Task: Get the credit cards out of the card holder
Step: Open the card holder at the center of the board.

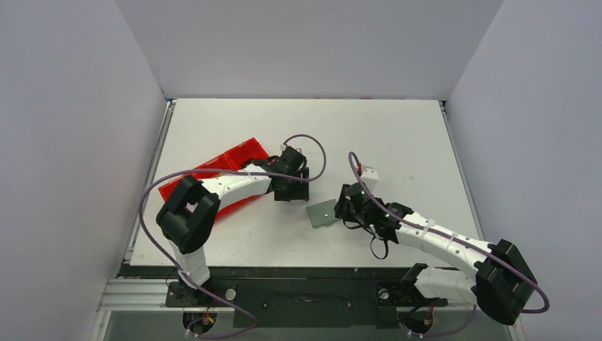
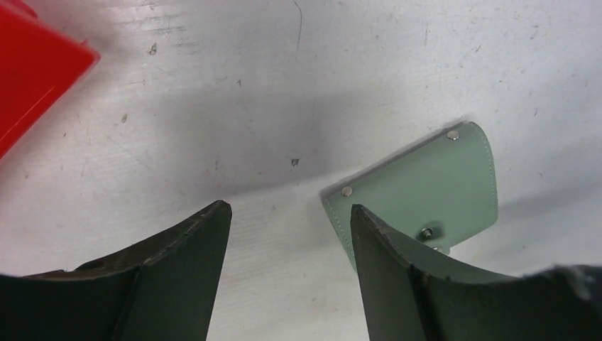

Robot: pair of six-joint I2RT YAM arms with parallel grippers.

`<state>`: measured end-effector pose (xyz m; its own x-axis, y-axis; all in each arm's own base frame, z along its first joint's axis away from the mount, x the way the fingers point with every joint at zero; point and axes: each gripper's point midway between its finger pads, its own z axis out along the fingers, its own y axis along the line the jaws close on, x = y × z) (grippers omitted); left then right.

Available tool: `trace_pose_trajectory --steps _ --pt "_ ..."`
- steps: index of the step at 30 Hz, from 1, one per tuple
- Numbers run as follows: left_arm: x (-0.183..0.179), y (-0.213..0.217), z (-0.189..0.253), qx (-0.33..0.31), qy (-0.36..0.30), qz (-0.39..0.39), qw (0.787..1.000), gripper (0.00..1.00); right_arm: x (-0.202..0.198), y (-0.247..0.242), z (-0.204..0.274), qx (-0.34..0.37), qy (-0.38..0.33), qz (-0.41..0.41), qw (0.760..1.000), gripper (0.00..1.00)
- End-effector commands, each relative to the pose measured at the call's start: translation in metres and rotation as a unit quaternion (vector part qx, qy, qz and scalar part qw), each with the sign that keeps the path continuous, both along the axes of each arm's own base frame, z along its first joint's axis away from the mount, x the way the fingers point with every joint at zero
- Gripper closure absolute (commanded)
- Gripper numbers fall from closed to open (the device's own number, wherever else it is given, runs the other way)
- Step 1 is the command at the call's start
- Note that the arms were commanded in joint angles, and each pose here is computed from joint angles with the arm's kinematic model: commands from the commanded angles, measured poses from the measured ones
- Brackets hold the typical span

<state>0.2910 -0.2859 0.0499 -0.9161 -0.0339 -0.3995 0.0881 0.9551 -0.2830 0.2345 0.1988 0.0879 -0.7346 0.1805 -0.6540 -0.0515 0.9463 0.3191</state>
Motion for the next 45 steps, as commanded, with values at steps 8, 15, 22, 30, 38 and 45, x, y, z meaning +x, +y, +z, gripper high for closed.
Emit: trace_pose_trajectory --steps 8,15,22,30,38,45 --pt "0.02 -0.029 -0.018 0.015 -0.019 -0.043 0.999 0.61 -0.014 -0.002 -0.041 0.039 0.07 -0.083 0.993 0.92" --pt "0.007 -0.032 -0.03 0.03 -0.009 -0.056 0.998 0.7 -0.01 0.001 -0.07 0.015 0.101 -0.09 0.991 0.96" --pt "-0.02 -0.031 -0.03 0.027 -0.001 -0.066 0.997 0.72 0.021 -0.002 -0.072 0.016 0.101 -0.102 0.989 0.96" --pt "-0.044 -0.026 -0.022 0.01 0.001 -0.062 0.998 0.72 0.059 -0.004 -0.07 -0.007 0.104 -0.096 0.99 0.91" --pt "-0.044 -0.023 -0.007 -0.001 -0.009 -0.051 0.999 0.72 0.064 -0.019 -0.051 -0.033 0.092 -0.102 0.99 0.74" --pt "-0.03 0.016 0.018 0.0 -0.043 0.03 0.999 0.66 0.041 0.009 -0.019 -0.059 0.054 -0.066 0.995 0.49"
